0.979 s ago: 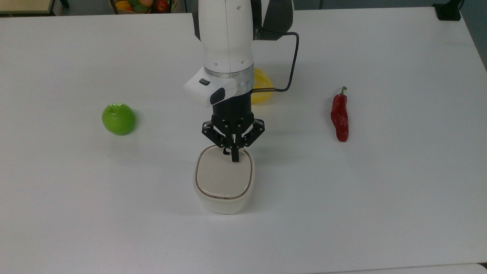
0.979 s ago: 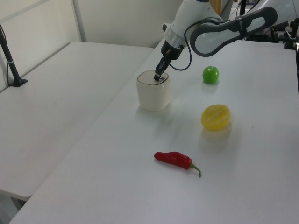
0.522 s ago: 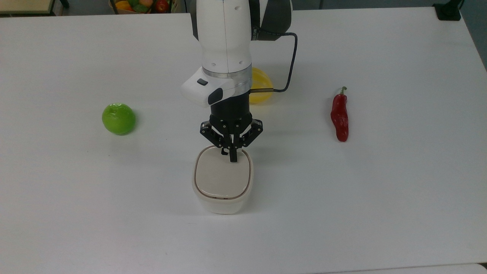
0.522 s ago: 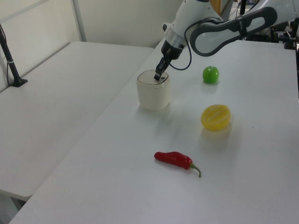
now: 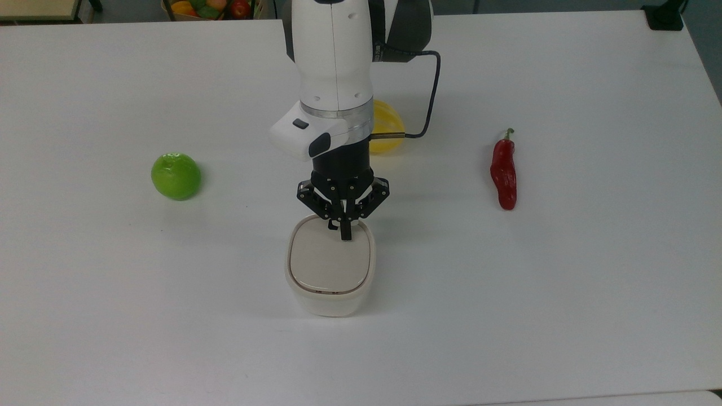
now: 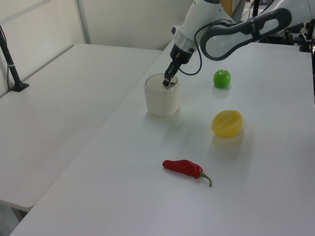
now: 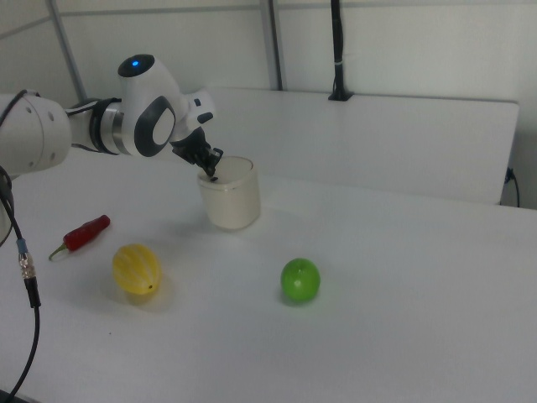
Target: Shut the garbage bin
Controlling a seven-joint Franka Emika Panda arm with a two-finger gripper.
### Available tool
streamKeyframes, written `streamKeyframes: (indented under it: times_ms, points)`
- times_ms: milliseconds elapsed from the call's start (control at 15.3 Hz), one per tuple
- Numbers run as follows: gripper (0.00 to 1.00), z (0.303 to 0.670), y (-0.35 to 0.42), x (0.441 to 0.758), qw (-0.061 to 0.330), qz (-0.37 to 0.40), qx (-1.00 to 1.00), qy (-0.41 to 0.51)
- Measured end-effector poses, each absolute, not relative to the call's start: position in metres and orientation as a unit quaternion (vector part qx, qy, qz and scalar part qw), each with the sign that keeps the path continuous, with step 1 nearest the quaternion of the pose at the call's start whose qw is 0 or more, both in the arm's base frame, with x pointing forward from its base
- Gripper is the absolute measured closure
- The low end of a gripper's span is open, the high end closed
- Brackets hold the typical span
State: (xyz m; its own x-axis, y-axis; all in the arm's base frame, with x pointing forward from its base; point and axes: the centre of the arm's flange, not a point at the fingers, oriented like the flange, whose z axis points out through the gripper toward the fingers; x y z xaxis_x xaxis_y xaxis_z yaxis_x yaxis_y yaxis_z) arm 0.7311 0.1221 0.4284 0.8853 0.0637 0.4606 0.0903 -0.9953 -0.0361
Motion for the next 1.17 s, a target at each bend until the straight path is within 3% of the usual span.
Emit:
streamKeyframes:
  times_ms: [914,1175]
  points:
    - [0.99,0.431,0.122,0.73,0.028,-0.234,-0.971,-0.04]
    - [0.99,0.459,0.12,0.72,0.025,-0.214,-0.976,-0.04]
